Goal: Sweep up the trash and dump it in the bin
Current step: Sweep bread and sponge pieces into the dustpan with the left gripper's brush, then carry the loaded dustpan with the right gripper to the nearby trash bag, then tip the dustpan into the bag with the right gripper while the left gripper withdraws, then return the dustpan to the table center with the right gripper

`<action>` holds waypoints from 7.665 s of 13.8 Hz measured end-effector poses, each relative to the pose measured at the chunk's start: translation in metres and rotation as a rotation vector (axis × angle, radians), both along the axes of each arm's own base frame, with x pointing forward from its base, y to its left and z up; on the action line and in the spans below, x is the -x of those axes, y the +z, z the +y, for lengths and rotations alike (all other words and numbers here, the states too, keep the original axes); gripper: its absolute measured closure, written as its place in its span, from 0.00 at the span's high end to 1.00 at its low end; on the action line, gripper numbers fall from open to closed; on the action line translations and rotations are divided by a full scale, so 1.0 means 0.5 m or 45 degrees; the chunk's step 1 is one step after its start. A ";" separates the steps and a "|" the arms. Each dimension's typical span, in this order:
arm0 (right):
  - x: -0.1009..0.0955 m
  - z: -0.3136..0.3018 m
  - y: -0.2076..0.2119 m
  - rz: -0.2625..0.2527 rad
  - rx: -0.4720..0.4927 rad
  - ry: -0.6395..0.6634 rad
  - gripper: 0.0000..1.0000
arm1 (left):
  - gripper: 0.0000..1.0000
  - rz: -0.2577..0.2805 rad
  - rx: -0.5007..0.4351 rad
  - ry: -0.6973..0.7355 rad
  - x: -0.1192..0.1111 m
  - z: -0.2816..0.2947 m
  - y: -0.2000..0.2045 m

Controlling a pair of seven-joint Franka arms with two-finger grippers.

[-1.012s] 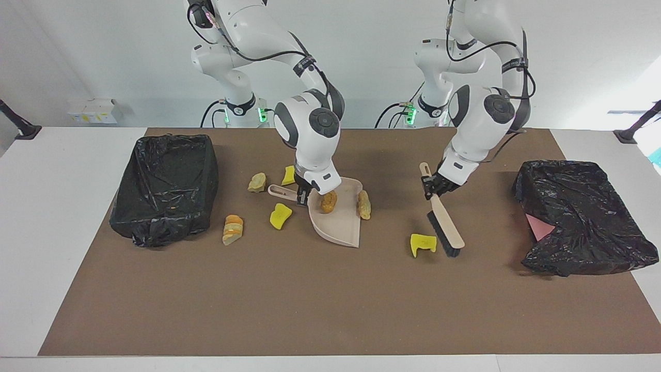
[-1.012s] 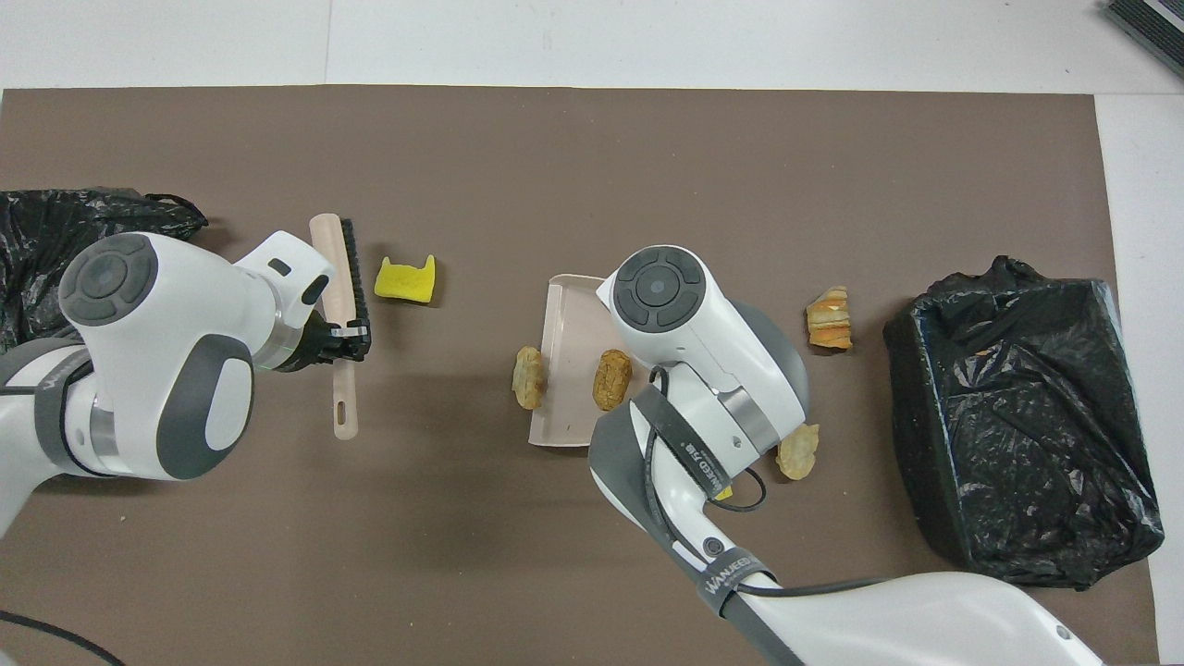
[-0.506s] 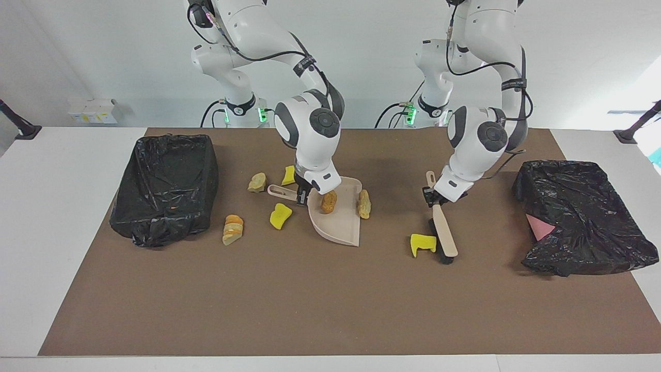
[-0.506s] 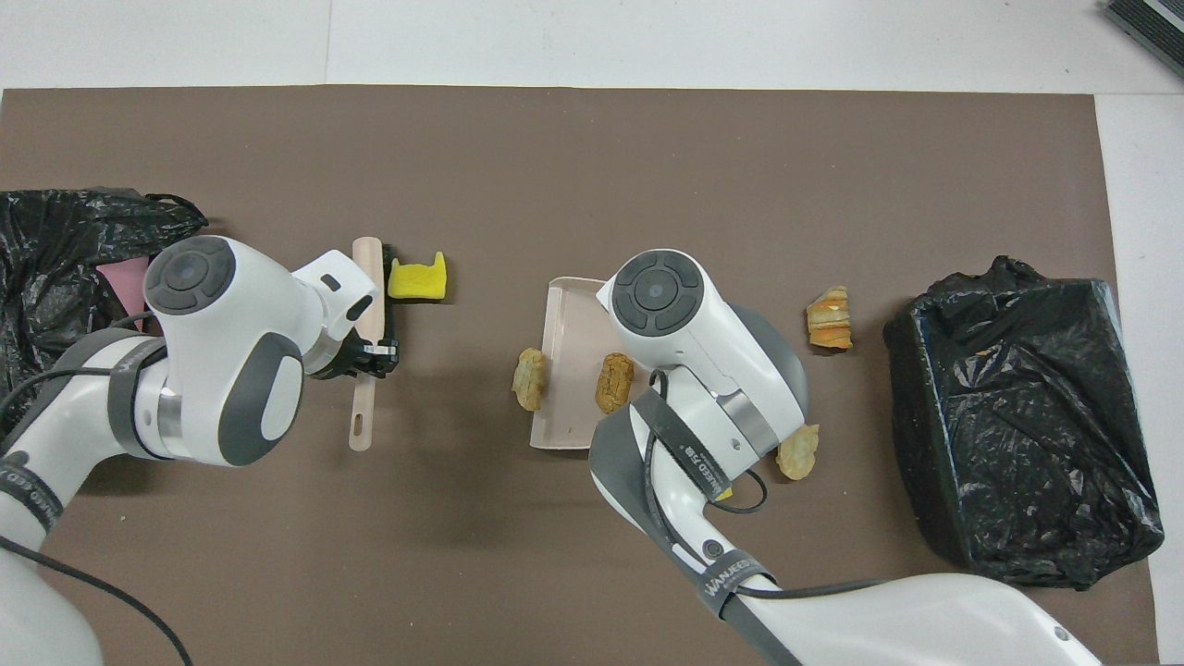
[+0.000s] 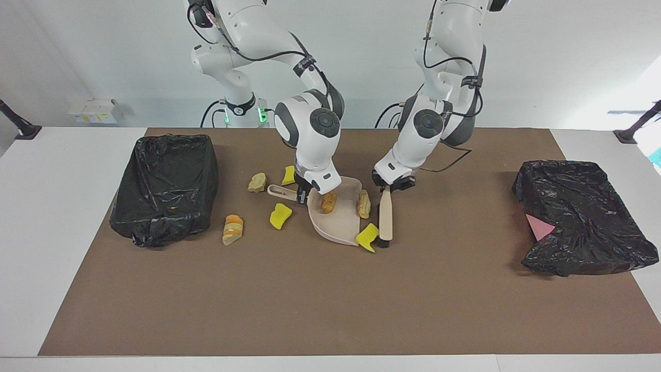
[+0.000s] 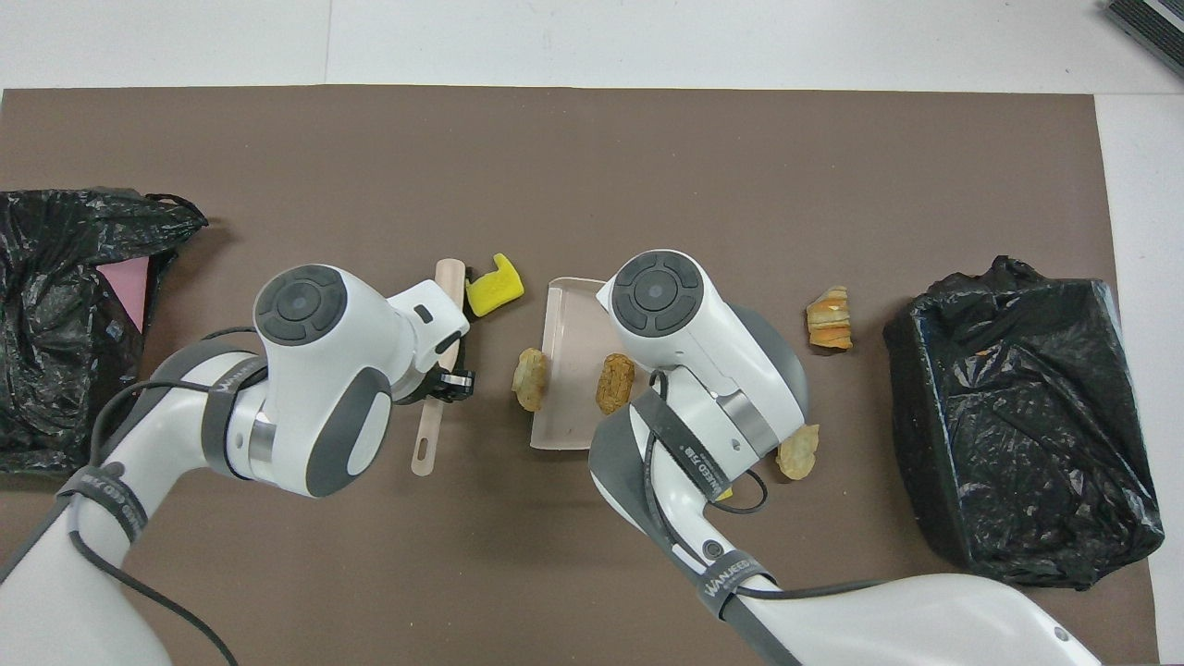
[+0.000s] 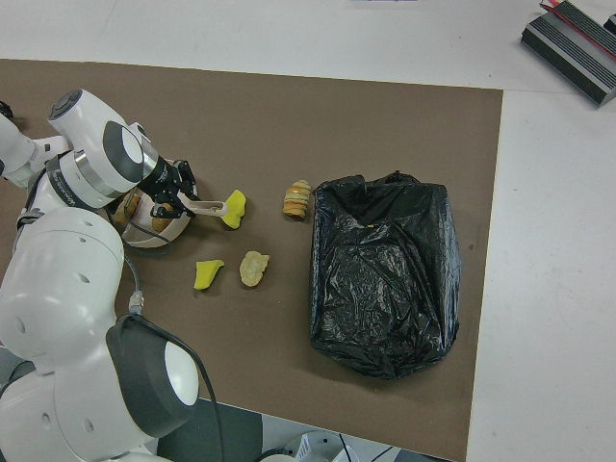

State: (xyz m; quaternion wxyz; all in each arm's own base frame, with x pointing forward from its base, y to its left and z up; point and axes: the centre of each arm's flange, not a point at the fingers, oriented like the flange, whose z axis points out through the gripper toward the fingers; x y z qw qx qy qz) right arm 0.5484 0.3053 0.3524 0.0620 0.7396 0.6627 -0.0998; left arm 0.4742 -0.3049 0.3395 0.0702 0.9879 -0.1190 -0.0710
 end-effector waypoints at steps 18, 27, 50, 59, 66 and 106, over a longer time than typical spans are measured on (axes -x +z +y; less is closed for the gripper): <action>-0.028 -0.062 0.066 -0.049 -0.026 0.017 0.32 | 0.25 0.024 -0.098 0.256 -0.025 0.093 0.075; -0.044 -0.455 0.284 -0.152 -0.078 0.059 0.32 | 0.25 -0.017 -0.176 0.394 0.298 -0.080 0.035; 0.148 -0.858 0.279 0.011 0.586 0.464 0.32 | 1.00 -0.266 -0.066 0.290 -0.187 0.252 0.109; 0.206 -0.754 0.324 0.112 0.941 0.260 0.32 | 1.00 -0.157 -0.064 0.287 -0.275 0.497 0.340; 0.264 -0.661 0.365 0.061 1.170 0.129 0.32 | 1.00 -0.088 -0.150 0.135 -0.248 0.508 0.474; -0.140 0.190 0.123 -0.198 -0.085 -2.022 0.32 | 1.00 -0.090 -0.152 0.139 -0.156 0.554 0.519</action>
